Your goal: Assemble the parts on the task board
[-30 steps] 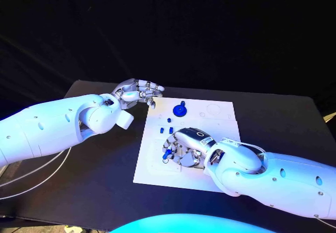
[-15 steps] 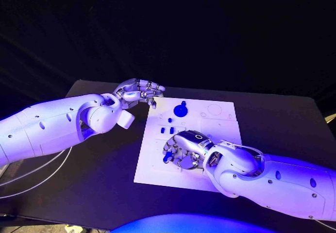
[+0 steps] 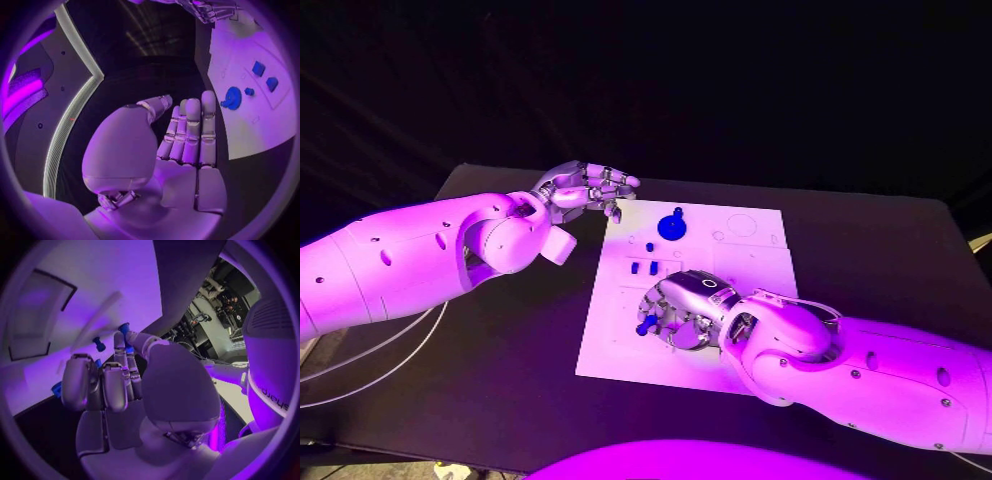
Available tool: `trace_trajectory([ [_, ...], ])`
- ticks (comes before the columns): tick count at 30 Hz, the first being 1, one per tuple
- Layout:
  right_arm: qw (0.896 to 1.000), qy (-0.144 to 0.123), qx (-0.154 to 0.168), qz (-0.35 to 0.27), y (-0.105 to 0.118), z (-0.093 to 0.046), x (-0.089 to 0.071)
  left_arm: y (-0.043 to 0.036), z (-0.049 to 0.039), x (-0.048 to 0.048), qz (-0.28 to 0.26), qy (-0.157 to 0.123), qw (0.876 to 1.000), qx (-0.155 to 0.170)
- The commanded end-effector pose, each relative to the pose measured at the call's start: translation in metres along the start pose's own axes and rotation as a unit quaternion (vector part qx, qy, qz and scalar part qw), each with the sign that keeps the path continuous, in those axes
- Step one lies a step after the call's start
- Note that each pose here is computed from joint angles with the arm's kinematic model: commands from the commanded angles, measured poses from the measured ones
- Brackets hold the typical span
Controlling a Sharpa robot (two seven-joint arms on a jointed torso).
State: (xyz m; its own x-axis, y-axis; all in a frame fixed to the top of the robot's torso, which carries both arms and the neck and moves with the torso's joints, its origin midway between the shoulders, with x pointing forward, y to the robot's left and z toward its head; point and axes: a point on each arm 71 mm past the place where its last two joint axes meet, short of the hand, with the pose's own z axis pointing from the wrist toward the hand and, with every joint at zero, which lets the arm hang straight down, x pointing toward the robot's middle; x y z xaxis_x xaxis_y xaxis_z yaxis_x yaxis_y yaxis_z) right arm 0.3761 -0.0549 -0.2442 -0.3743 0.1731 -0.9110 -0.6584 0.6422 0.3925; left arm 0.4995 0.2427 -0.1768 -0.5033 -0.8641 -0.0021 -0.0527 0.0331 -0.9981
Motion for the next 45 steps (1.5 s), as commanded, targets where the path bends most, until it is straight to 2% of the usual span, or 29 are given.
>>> trace_trajectory([
  [1, 1.000, 0.014, 0.006, -0.014, -0.001, 0.000, 0.003, -0.0010, 0.0003, 0.0022, -0.004, 0.009, 1.000, 0.003],
  [16, 1.000, 0.017, 0.000, -0.017, 0.007, 0.006, 0.007, -0.0011, 0.0000, 0.0018, -0.004, 0.008, 1.000, 0.003],
  [26, 1.000, 0.021, 0.008, -0.016, 0.004, 0.005, 0.008, -0.0012, -0.0003, 0.0018, -0.004, 0.008, 1.000, 0.002],
  [34, 1.000, 0.015, 0.010, -0.012, 0.002, 0.004, 0.007, -0.0011, -0.0007, 0.0014, -0.004, 0.008, 1.000, 0.002],
  [39, 1.000, 0.002, 0.009, -0.007, 0.001, 0.000, 0.004, -0.0011, -0.0009, 0.0011, -0.004, 0.008, 1.000, 0.002],
  [45, 0.999, -0.034, 0.006, 0.012, 0.001, -0.012, -0.004, -0.0011, -0.0013, 0.0007, -0.005, 0.010, 1.000, 0.002],
])
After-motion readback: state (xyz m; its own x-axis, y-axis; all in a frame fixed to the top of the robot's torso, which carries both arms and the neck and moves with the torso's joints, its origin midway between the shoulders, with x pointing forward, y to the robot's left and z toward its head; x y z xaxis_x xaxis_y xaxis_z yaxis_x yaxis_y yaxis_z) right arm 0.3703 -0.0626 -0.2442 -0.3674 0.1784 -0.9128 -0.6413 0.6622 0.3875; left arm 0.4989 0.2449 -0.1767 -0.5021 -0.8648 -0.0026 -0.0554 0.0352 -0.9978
